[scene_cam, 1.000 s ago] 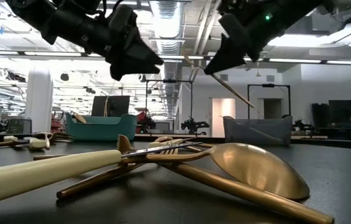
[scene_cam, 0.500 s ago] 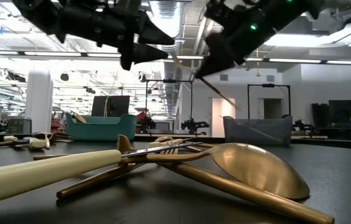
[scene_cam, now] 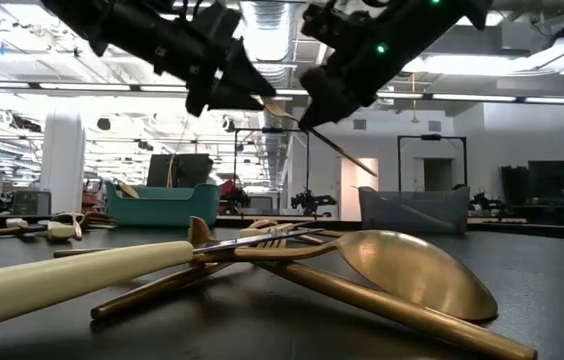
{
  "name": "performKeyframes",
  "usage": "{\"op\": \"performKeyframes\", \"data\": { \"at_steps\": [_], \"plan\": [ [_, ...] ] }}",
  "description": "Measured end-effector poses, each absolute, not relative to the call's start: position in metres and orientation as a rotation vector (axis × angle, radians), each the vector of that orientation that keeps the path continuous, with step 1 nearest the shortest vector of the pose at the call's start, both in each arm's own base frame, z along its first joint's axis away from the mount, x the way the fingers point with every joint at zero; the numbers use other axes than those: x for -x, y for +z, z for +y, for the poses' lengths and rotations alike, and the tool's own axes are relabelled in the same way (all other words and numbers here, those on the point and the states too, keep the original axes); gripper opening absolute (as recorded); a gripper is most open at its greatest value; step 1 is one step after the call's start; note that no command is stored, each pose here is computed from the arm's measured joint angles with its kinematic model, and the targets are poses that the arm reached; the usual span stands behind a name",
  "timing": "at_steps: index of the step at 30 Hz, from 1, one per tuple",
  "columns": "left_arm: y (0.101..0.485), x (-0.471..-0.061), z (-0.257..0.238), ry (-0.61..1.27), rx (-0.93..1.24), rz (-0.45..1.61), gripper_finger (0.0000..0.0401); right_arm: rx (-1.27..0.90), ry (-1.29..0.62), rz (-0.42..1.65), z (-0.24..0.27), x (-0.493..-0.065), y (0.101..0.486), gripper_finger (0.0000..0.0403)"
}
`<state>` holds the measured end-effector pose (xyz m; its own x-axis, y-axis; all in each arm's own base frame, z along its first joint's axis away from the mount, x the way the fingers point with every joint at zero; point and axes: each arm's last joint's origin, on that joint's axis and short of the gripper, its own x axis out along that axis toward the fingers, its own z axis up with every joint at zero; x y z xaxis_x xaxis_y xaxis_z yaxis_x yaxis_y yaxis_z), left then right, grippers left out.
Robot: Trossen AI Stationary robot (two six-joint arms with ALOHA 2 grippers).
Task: Sort silverware by color (type)
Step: Put the gold fork into the orange bin
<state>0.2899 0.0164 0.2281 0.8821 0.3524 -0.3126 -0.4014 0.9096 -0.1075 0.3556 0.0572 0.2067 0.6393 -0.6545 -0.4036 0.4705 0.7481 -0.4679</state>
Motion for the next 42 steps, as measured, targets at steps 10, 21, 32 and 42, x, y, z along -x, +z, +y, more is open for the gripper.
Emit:
{"op": "performKeyframes", "data": {
  "at_steps": [10, 21, 32, 42],
  "plan": [
    [0.225, -0.289, 0.016, 0.378, 0.17, 0.329, 0.0143, 0.343, -0.663, 0.571, 0.057, -0.356, 0.21, 0.0031],
    [0.223, -0.288, 0.021, 0.394, 0.133, 0.357, 0.0004, 0.315, -0.662, 0.562, 0.057, -0.356, 0.21, 0.0062],
    [0.304, -0.22, 0.008, 0.299, 0.013, 0.919, 0.0, 0.196, -0.672, 0.515, 0.062, -0.344, 0.227, 0.0137],
    [0.365, -0.148, -0.021, 0.017, 0.297, 1.312, 0.0, 0.133, -0.695, 0.526, 0.061, -0.344, 0.22, 0.015]
  ]
}}
